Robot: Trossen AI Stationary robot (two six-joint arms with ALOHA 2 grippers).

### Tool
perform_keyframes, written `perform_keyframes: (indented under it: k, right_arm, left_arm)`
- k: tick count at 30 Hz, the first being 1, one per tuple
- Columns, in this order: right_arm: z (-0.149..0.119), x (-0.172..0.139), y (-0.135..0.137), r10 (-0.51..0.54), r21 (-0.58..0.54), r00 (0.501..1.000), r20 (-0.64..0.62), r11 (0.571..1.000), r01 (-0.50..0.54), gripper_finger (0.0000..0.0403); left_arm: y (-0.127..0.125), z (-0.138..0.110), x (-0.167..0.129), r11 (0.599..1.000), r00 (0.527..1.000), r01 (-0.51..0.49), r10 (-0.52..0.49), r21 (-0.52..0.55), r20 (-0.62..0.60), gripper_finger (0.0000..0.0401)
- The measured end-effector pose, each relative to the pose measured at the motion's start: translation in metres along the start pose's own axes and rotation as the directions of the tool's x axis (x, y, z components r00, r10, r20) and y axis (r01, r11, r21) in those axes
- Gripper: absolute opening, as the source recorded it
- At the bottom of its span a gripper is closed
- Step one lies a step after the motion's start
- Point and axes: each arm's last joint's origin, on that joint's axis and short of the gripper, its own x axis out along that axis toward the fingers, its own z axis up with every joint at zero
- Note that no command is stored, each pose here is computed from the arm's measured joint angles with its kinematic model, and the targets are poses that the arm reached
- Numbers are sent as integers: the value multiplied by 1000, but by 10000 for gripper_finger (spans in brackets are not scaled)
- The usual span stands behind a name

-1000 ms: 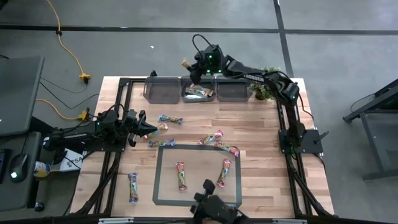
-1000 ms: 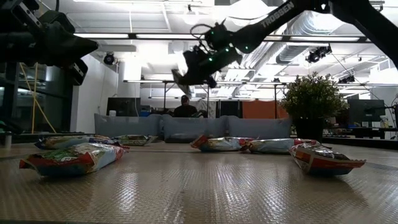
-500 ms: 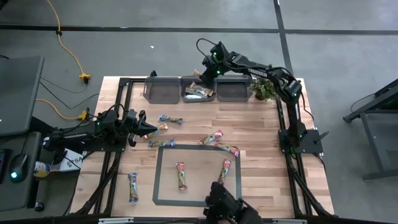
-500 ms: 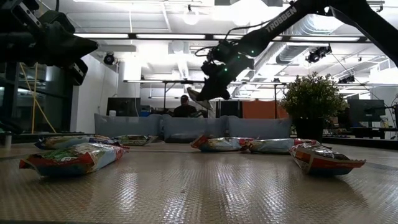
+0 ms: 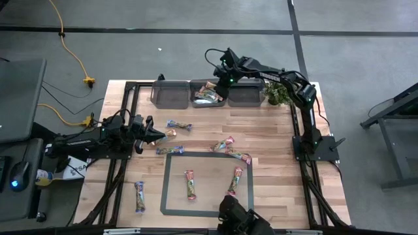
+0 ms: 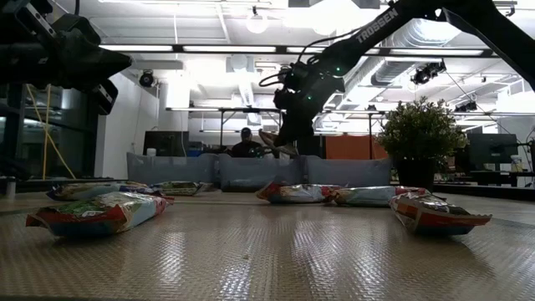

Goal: Pick and place Granola Bars by type
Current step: Put the yellow granola bar into the middle black bin, then put the red granola bar into the right black bin

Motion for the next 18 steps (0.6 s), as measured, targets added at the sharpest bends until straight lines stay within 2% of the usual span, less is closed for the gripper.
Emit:
perform_keyframes:
  k: [6,18]
  right_arm:
    - [0,2,3,5,-18,1000,-2,1000,-5,52]
    - [9,7,11,-24,-43,998,53,999,27,122]
  left_arm:
    - [0,0,0,1000,1000,0,0,0,0,1]
    - [0,0,0,1000,1000,0,0,0,0,1]
